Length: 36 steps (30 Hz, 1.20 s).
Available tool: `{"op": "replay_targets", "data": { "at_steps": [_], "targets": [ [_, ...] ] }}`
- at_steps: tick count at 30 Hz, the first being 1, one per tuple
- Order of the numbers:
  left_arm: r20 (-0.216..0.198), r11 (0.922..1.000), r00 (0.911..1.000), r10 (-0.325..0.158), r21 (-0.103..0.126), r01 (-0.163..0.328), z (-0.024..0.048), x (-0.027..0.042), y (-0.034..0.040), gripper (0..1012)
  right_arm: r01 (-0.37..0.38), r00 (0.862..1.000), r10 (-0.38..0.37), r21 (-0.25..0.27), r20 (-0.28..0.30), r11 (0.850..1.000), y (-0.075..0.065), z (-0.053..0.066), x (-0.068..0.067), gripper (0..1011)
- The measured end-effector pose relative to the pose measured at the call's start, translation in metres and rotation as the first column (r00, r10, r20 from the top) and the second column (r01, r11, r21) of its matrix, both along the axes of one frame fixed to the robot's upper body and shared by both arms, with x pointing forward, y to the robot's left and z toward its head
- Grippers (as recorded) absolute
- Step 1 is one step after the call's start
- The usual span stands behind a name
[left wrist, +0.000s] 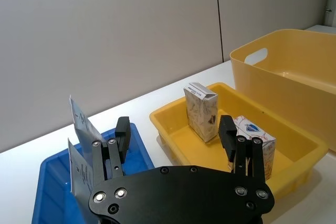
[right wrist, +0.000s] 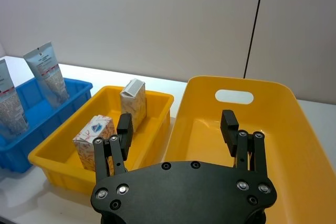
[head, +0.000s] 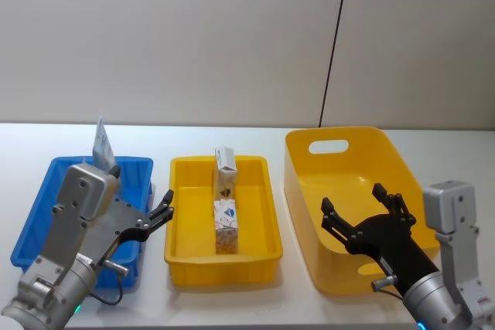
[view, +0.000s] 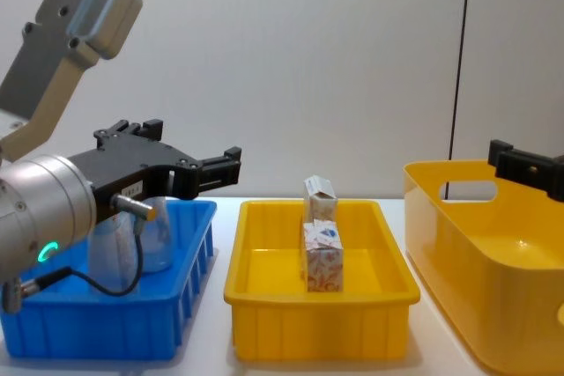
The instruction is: Bimanual collaborative sorting of washing and personal care products
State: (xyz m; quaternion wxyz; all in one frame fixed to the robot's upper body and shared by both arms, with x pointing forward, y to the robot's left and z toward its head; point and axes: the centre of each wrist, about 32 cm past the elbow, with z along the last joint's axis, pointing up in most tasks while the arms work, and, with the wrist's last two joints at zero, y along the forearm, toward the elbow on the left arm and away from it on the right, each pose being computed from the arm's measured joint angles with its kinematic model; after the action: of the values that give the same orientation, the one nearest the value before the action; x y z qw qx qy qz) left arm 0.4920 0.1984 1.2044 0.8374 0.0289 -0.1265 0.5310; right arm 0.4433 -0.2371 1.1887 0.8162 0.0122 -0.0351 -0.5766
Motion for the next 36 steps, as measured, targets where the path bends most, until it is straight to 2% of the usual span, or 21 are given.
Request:
{"op": "replay_targets", "data": {
  "at_steps": [36],
  "targets": [
    [0.000,1.0000,1.0000,0.000,0.000,0.000,0.0000,0.0000,0.0000,1001,-0.001,1.000,0.001,0.000,0.000,1.000,-0.0001,0.0000,0.0005,1002]
  ]
}}
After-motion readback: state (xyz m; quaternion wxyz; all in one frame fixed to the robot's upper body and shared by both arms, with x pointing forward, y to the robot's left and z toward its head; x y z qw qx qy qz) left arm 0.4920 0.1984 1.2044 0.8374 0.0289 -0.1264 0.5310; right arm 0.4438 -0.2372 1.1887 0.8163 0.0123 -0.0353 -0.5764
